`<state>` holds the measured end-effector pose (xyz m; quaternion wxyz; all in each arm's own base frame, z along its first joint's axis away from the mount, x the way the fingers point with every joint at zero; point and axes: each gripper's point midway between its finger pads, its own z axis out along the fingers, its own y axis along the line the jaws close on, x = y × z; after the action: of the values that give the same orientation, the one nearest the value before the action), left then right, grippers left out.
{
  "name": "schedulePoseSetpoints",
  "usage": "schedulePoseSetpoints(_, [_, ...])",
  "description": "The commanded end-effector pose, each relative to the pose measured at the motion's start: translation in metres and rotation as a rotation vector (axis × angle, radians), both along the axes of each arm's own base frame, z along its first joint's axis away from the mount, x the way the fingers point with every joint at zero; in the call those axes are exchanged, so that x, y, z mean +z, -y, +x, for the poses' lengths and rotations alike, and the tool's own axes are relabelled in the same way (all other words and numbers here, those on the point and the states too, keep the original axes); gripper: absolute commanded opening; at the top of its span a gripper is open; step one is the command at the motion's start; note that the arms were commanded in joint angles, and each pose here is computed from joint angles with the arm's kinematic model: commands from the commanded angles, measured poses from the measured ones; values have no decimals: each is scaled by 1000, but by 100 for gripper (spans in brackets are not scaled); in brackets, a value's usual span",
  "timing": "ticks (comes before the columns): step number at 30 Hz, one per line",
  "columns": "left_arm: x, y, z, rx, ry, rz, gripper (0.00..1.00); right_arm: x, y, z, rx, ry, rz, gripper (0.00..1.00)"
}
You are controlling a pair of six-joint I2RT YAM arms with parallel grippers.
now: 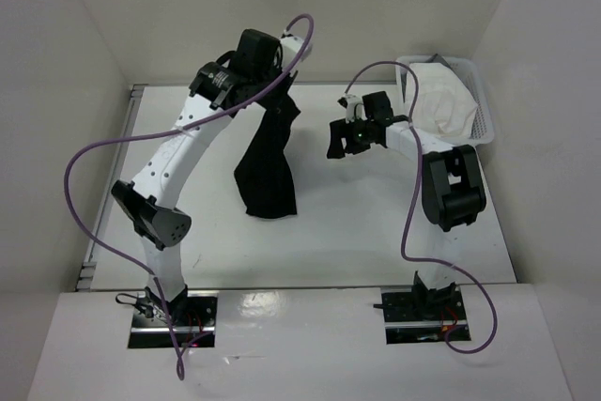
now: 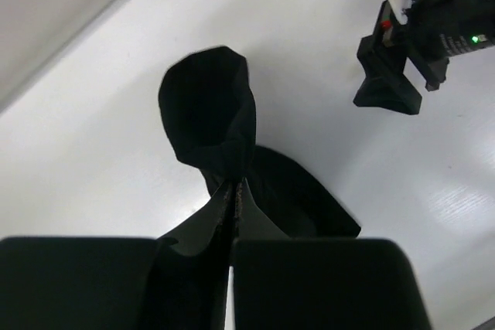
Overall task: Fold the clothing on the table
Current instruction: Flatten the skirt out
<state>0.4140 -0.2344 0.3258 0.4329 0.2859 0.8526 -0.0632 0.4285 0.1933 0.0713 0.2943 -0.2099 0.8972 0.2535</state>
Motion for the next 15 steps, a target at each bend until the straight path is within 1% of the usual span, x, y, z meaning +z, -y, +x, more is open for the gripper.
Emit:
schedulePoseSetpoints(1, [26, 19, -12, -69, 76, 21, 3, 52, 32, 23, -63, 149, 37, 76])
schedulePoseSetpoints(2, [19, 27, -21, -120, 40, 34, 3, 53, 40, 23, -80, 149, 35, 76])
schedulePoseSetpoints(4, [23, 44, -26, -177, 34, -1, 2, 62, 64, 27, -131, 168, 35, 76])
schedulePoseSetpoints(6, [28, 71, -48, -298, 4, -62, 0, 71, 77, 27, -158, 187, 35, 76])
schedulePoseSetpoints(7, [38, 78, -57, -336, 14, -89, 0, 72, 87, 27, -181, 190, 34, 76])
schedulePoseSetpoints(8, [46, 88, -70, -406, 18, -118, 0, 71, 88, 23, -181, 186, 33, 76])
schedulePoseSetpoints(9, [49, 92, -80, -441, 18, -121, 0, 81, 94, 25, -195, 216, 36, 76])
schedulePoseSetpoints(10, [52, 101, -95, -489, 16, -121, 0, 75, 94, 22, -195, 201, 34, 76])
schedulePoseSetpoints(11, [63, 101, -106, -520, 39, -133, 0, 83, 99, 24, -205, 226, 36, 76])
schedulePoseSetpoints(12, [68, 101, -114, -544, 34, -150, 0, 79, 99, 22, -205, 215, 35, 76])
schedulePoseSetpoints(15, [90, 89, -130, -568, 79, -175, 0, 85, 97, 22, -207, 225, 51, 76])
